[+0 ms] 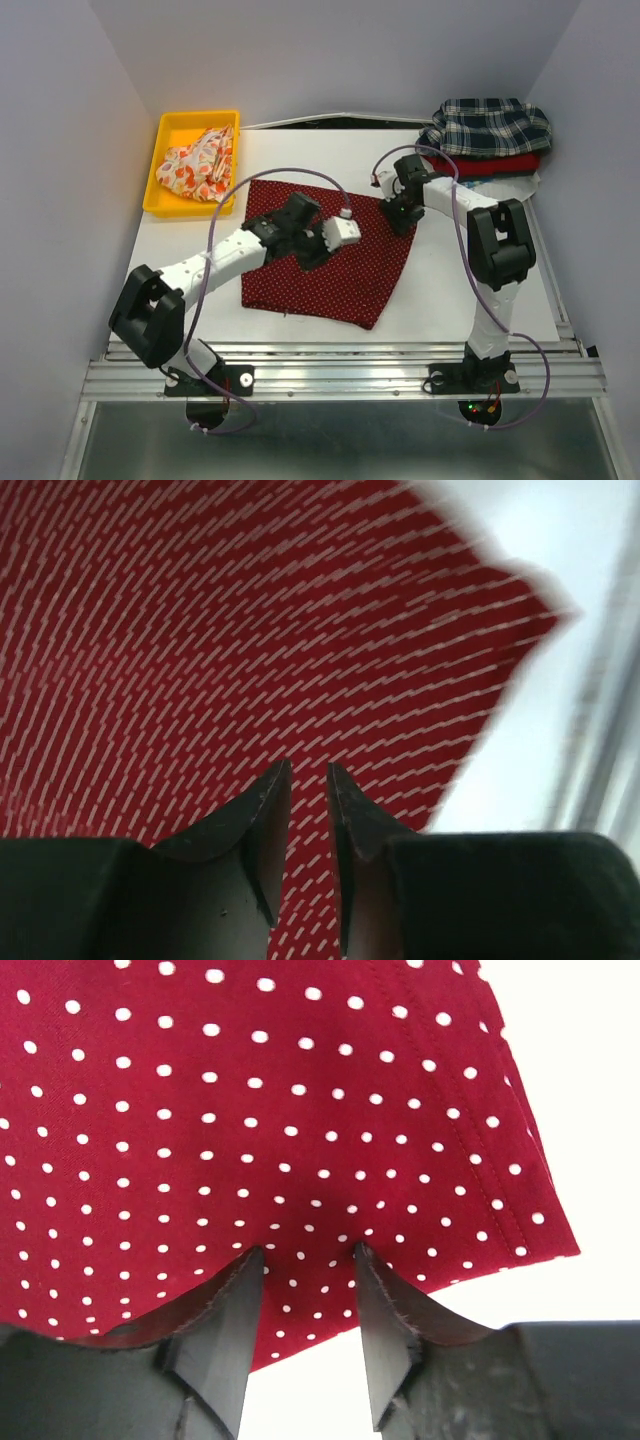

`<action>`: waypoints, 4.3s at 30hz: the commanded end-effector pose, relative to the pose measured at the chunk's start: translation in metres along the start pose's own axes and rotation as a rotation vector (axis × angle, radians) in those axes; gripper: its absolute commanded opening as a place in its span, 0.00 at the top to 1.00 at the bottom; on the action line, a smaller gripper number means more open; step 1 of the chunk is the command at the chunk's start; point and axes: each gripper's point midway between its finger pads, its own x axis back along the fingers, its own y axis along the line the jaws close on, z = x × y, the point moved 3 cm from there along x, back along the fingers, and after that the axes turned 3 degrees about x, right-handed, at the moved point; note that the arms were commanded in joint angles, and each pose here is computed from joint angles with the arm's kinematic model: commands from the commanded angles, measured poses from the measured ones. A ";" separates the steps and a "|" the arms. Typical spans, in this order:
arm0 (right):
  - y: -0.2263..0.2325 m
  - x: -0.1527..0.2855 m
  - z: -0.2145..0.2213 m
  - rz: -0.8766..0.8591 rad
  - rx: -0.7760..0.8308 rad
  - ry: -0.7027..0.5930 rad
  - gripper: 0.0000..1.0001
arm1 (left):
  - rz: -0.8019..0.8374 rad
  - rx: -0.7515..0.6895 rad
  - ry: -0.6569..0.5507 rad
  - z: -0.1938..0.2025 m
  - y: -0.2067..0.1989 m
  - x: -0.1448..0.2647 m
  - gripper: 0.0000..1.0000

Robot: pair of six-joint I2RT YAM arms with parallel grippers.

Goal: Fold and stack the skirts
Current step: Flatten the skirt out, then fold the skirt

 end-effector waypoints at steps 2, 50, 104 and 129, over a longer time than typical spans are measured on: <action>0.018 0.006 0.073 -0.032 0.099 0.247 0.55 | -0.190 0.336 0.160 0.091 0.067 0.041 0.68; 0.107 0.030 0.028 -0.274 0.159 0.070 0.53 | -0.283 0.557 0.145 0.092 0.176 0.030 0.63; -0.053 -0.002 -0.066 -0.089 0.467 -0.131 0.41 | -0.285 0.473 0.271 0.134 0.224 0.043 0.53; -0.059 -0.023 -0.050 -0.063 0.450 -0.048 0.99 | -0.156 0.515 0.293 0.152 0.222 0.008 0.64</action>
